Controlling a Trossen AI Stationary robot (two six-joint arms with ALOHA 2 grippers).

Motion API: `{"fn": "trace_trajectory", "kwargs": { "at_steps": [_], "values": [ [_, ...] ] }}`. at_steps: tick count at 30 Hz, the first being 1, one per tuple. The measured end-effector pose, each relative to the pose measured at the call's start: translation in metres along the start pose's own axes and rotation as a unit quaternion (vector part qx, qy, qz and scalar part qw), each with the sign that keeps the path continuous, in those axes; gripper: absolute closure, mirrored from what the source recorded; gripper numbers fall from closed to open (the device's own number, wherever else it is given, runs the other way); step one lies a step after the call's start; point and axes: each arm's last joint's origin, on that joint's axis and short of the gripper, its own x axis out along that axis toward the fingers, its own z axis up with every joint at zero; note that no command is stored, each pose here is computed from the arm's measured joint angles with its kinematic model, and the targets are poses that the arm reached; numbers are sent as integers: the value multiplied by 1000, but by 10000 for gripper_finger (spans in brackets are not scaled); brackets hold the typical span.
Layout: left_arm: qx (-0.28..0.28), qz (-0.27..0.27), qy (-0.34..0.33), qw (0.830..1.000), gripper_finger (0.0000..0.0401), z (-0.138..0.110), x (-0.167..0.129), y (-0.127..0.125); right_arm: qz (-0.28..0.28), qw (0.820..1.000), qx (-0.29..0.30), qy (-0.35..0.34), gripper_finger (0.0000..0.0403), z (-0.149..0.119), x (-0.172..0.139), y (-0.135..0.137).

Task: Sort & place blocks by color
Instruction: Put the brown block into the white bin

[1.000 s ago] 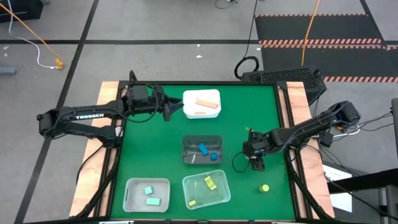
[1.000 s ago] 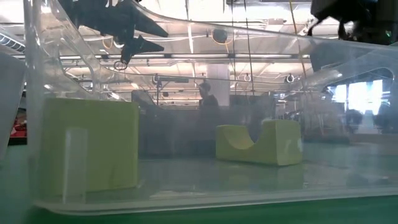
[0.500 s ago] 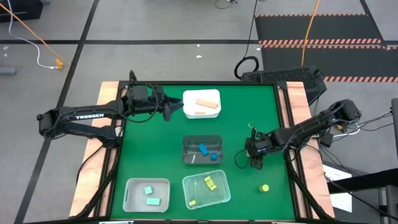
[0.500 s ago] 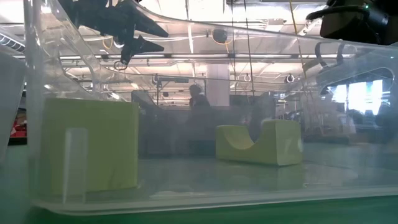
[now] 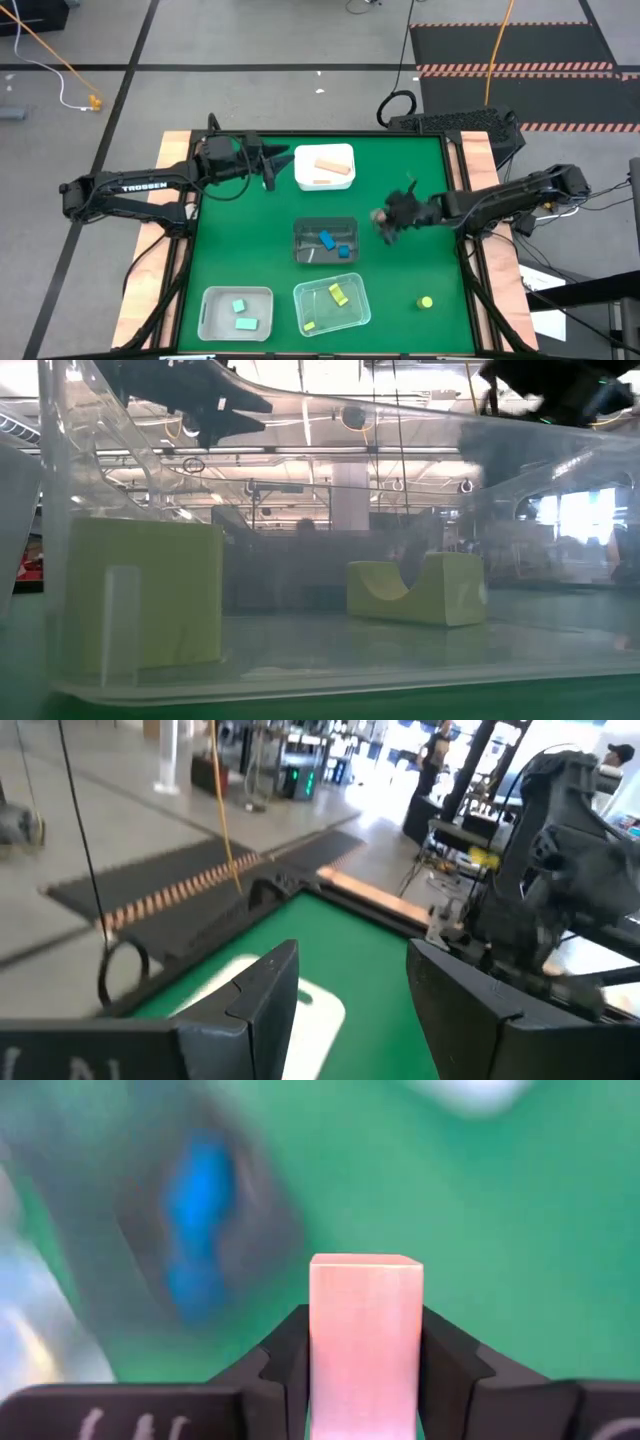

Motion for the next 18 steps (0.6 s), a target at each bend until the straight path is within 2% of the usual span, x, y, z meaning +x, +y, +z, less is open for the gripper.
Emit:
{"fn": "trace_trajectory", "kwargs": {
  "at_steps": [2,4,10,14,16,18],
  "values": [
    [19,-2,-10,1000,215,2,0,0,16,994,32,-100,292,21,-4,2],
    [39,-7,-17,999,215,3,0,-1,31,981,48,-187,292,40,-8,3],
    [45,-63,-33,996,215,0,14,-4,90,911,53,-399,292,90,-18,3],
    [57,-70,-44,995,215,-9,31,-4,113,878,41,-464,292,107,-17,-3],
    [50,-73,-59,994,214,-11,38,-4,113,875,42,-468,292,114,-12,-7],
    [32,-77,-66,994,208,-14,43,-3,113,881,36,-459,292,122,-5,-8]
  ]
}}
